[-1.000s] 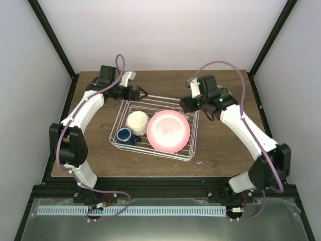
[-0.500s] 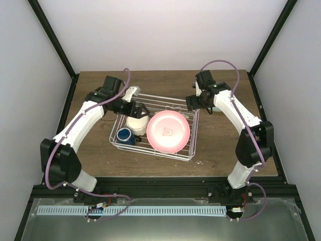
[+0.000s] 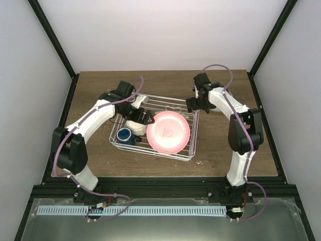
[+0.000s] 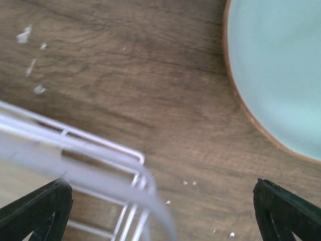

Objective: Load the mixed dishes into the dish rack

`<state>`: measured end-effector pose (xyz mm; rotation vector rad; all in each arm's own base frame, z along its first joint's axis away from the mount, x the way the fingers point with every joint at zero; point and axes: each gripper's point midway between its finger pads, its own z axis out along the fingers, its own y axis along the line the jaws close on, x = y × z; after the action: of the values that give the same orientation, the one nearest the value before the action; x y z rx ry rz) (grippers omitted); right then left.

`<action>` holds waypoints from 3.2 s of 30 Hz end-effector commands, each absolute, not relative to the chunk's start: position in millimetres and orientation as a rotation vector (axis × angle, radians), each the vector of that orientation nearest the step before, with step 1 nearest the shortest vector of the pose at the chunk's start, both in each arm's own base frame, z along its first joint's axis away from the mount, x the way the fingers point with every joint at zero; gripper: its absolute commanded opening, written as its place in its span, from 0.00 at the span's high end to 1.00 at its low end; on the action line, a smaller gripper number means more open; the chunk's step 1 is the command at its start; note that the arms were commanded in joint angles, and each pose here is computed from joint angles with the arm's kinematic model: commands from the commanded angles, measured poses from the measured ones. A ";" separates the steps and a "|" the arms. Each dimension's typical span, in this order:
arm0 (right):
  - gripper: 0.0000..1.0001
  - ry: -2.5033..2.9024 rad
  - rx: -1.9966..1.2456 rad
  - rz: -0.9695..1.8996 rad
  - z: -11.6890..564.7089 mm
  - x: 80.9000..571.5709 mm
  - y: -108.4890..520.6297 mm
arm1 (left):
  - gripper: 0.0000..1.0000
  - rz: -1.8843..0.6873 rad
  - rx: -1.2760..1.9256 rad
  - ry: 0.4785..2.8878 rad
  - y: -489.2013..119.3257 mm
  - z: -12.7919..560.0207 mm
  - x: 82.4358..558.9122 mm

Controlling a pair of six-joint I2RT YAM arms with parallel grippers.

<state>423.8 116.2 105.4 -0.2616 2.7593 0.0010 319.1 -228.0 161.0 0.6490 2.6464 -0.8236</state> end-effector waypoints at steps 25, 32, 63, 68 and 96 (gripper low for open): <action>0.00 2.555 -0.348 0.011 144.2 525.6 96.3 | 0.00 -1.011 0.684 2.631 -261.8 153.2 329.0; 0.08 2.535 -0.418 0.012 162.1 496.4 110.7 | 0.24 -1.058 0.705 2.632 -269.8 150.7 326.7; 0.23 2.319 -0.353 0.218 253.9 408.1 118.2 | 0.97 -1.120 0.744 2.483 -281.0 174.9 313.5; 0.20 2.210 -0.455 0.433 266.1 377.4 143.7 | 1.00 -1.070 0.728 2.357 -277.3 210.2 318.3; 0.20 1.941 -0.633 0.629 306.2 326.0 169.0 | 1.00 -0.763 0.628 2.326 -255.2 232.7 374.3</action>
<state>328.6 156.0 310.1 -0.5786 1.9594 0.5634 358.6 -247.8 207.6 0.6087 2.4128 -0.7612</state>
